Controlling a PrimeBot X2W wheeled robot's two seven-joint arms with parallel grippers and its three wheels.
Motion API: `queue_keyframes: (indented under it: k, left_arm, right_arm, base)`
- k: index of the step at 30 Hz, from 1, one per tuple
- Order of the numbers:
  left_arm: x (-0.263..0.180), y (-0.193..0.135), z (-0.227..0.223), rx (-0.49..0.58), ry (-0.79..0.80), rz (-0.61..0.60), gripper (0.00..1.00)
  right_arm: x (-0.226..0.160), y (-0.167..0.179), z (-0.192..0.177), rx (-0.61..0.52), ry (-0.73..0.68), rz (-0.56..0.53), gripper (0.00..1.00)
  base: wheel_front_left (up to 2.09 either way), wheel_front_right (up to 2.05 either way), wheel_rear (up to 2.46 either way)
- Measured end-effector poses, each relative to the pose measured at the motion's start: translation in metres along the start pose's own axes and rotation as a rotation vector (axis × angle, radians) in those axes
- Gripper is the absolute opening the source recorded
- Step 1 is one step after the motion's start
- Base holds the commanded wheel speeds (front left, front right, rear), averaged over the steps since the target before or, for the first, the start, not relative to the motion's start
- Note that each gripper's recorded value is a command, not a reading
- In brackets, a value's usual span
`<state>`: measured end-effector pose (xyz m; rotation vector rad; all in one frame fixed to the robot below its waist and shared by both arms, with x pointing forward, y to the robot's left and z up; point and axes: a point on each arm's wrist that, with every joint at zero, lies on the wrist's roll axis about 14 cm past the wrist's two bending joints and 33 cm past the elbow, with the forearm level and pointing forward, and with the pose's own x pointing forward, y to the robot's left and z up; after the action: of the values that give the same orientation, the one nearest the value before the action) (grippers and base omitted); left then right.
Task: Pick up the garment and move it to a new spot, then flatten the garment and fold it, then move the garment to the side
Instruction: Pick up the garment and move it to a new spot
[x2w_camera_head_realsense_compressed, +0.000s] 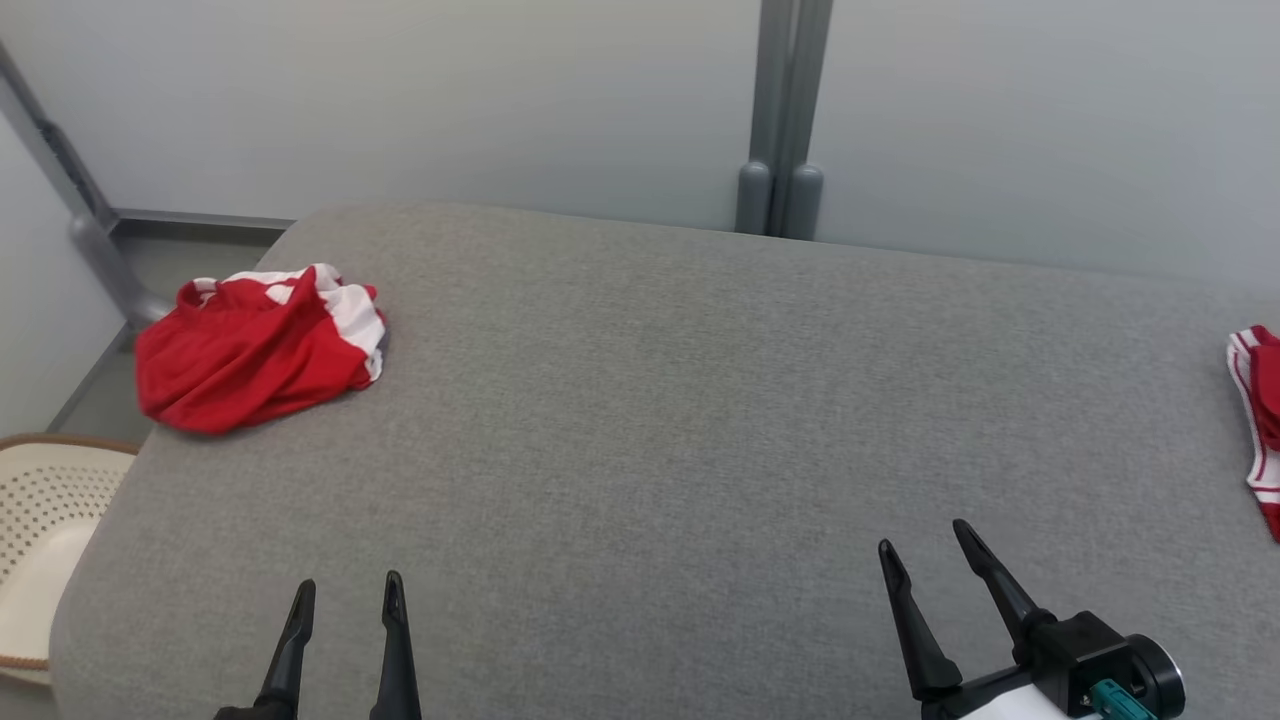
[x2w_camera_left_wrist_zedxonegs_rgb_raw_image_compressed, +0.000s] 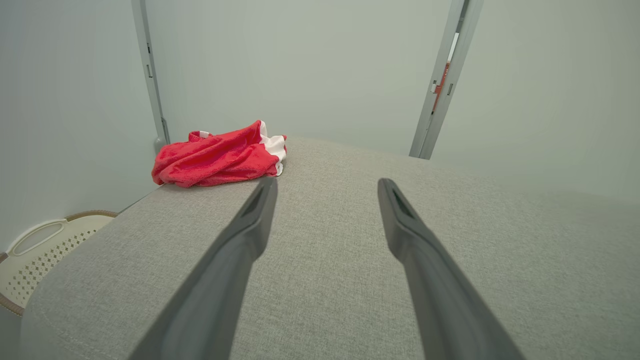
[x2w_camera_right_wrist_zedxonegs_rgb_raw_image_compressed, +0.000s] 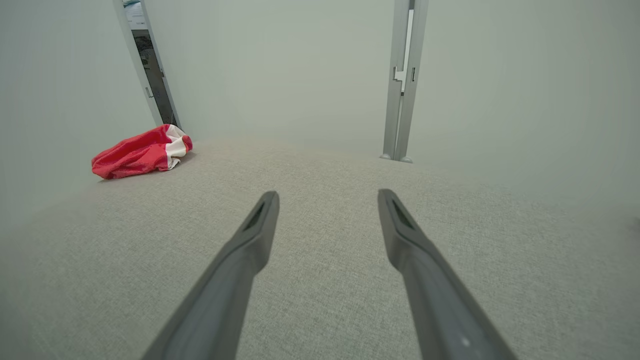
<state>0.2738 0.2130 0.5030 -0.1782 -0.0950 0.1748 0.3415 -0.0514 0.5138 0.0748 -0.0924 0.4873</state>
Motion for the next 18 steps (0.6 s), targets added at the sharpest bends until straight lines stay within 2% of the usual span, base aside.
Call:
queue_keyframes:
  k: [11,18]
  left_arm:
    - [-0.022,0.041,0.009,-0.011,-0.027,0.156,1.0]
    - [-0.035,0.058,0.01,-0.008,-0.032,0.227,1.0]
  right_arm:
    - [0.024,0.044,-0.009,0.03,0.024,0.155,1.0]
    - [0.034,0.059,-0.013,0.034,0.034,0.218,1.0]
  base:
    - [0.0,0.0,0.0]
    - [0.0,0.0,0.0]
